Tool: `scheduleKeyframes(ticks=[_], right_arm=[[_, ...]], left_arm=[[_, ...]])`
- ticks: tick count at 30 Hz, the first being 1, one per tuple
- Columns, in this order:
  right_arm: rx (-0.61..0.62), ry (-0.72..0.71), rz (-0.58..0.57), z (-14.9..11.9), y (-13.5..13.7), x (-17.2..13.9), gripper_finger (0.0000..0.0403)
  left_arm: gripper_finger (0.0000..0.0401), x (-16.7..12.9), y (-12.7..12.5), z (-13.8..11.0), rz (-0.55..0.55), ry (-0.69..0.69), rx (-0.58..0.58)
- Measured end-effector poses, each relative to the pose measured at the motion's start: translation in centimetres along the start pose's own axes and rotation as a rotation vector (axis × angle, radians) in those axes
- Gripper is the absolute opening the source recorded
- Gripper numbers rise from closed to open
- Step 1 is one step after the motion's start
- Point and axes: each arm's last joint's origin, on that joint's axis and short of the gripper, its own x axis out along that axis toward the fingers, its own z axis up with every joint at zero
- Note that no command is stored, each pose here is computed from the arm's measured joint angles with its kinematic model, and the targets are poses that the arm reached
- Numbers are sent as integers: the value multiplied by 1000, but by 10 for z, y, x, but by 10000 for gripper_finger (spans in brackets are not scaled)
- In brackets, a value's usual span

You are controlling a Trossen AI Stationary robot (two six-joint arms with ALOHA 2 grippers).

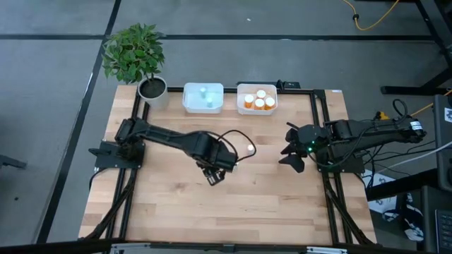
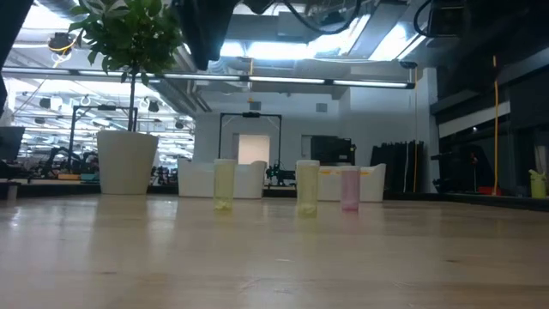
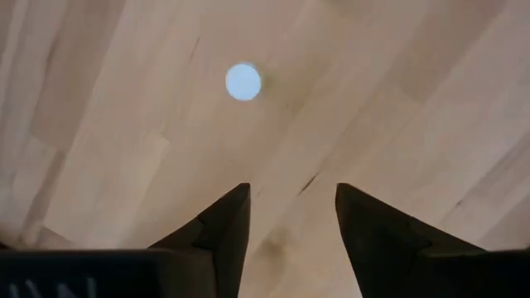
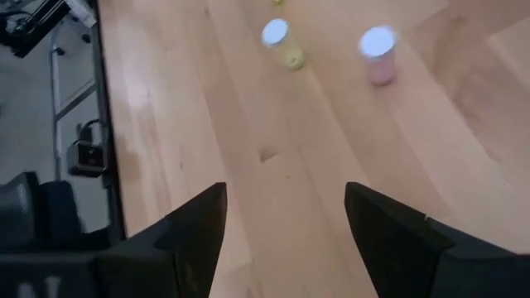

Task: Pick and place medicine bottles into bin by pill shape (circle, oval)
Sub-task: Put the left yellow tablet bottle into the left white bin

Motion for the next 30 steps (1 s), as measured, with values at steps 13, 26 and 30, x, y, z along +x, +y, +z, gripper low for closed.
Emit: scheduleKeyframes(ticks=[13, 26, 30], right_arm=[[-1, 14, 20, 0, 1, 0, 247], [-3, 14, 20, 0, 1, 0, 247], [-4, 14, 20, 0, 1, 0, 247]], left_arm=[[246, 17, 34, 37, -8, 6, -139], [243, 69, 33, 34, -30, 69, -113], [239, 89, 32, 31, -42, 79, -120]])
